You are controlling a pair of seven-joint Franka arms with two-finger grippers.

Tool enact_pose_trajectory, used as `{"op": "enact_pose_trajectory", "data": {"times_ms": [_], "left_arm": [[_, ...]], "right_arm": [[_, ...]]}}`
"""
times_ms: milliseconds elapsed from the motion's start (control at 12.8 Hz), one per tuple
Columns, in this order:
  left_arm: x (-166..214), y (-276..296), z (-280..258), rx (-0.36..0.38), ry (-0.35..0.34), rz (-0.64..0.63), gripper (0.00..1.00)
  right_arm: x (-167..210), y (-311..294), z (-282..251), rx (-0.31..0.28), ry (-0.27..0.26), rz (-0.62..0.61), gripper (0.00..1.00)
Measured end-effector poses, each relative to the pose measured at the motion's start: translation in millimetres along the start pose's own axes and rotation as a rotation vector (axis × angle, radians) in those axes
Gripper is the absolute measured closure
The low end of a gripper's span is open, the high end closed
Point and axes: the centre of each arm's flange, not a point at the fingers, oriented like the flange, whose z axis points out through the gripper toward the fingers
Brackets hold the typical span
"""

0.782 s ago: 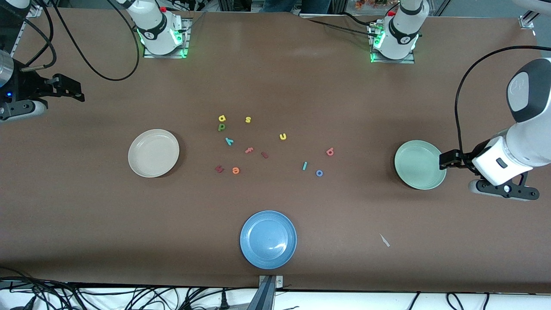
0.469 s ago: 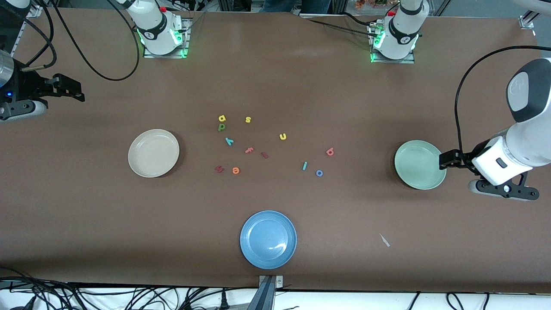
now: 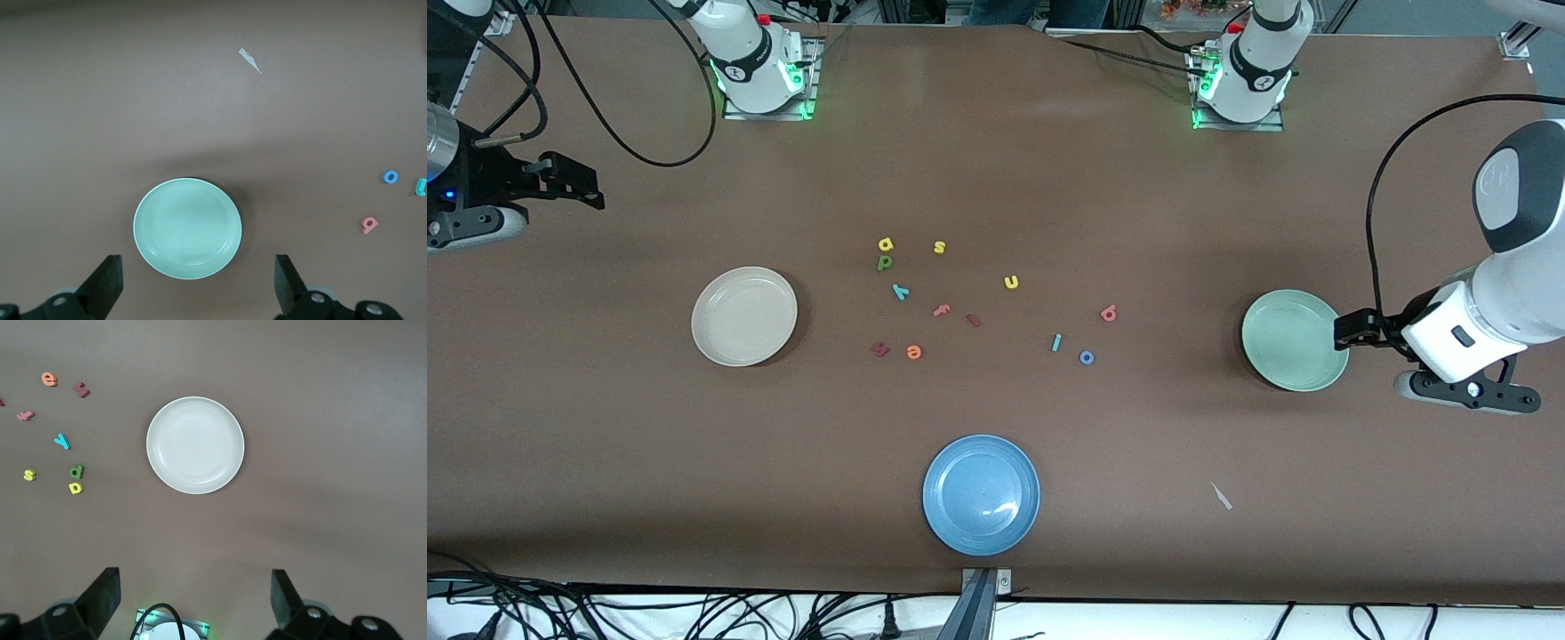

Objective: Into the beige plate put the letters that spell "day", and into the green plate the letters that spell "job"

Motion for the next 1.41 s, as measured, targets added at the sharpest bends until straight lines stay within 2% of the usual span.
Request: {"op": "enact_pose_trajectory", "data": {"times_ms": [1095, 1408], "left_arm": [[0.0, 0.1, -0.1, 0.0, 0.0, 0.0, 0.0], [0.1, 1.3, -0.2, -0.001, 0.0, 0.002, 0.0]], "right_arm": [[18.3, 6.2, 30.2, 0.019, -0.052, 0.006, 0.0], [20.8, 3.1, 30.9, 0.018, -0.048, 0.026, 0.0]]}}
